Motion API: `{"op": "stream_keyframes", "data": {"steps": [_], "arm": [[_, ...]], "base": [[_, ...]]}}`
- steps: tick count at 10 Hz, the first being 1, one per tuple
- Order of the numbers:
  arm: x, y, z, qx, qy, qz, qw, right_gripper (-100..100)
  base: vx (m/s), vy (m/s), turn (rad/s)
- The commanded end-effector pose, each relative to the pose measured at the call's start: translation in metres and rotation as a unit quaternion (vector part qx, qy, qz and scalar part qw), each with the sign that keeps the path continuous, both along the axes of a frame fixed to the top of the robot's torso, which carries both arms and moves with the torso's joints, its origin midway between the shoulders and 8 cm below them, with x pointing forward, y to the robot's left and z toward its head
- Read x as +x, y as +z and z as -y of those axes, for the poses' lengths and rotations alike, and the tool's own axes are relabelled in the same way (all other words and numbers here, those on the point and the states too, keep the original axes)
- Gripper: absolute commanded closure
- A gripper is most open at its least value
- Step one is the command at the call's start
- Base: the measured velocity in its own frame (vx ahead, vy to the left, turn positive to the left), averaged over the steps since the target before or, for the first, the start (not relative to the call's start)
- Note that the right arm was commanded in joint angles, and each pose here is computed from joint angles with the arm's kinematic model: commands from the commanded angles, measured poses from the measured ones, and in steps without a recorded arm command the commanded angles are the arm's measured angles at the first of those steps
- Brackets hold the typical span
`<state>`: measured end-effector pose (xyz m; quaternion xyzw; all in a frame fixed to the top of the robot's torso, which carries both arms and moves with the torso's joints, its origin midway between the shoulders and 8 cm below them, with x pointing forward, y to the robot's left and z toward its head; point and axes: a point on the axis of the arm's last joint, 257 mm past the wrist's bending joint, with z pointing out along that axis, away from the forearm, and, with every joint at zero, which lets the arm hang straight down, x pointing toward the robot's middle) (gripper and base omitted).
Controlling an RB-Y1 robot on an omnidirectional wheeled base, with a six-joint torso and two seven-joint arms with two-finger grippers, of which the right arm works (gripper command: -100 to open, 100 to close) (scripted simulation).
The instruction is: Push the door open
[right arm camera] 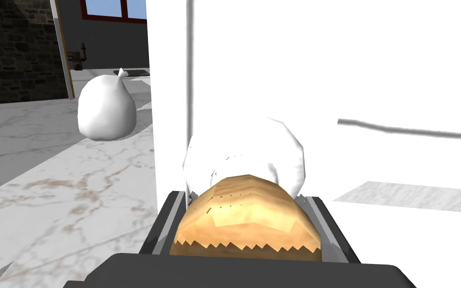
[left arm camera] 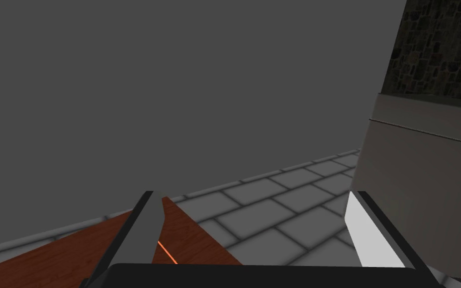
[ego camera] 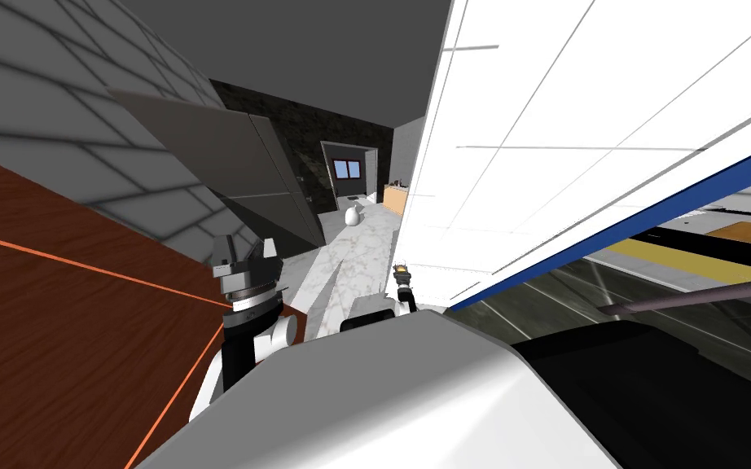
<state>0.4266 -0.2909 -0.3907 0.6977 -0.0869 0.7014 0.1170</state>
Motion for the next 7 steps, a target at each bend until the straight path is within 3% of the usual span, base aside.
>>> {"op": "stream_keyframes", "data": {"steps": [1,5,6,7], "arm": [[-0.001,-0.001,0.003,-0.001,-0.002,-0.001,1.0000,100],[-0.001,-0.001,0.003,-0.001,-0.002,-0.001,1.0000,100],[-0.004,-0.002,0.019,-0.009,-0.010,-0.006,0.9999,100],[-0.004,-0.002,0.022,-0.010,-0.013,-0.005,0.9999,100]], "base": [[-0.031,0.014,0.000],[-0.014,0.004,-0.002],[0.097,0.019,-0.031],[0.153,0.038,-0.028]]}}
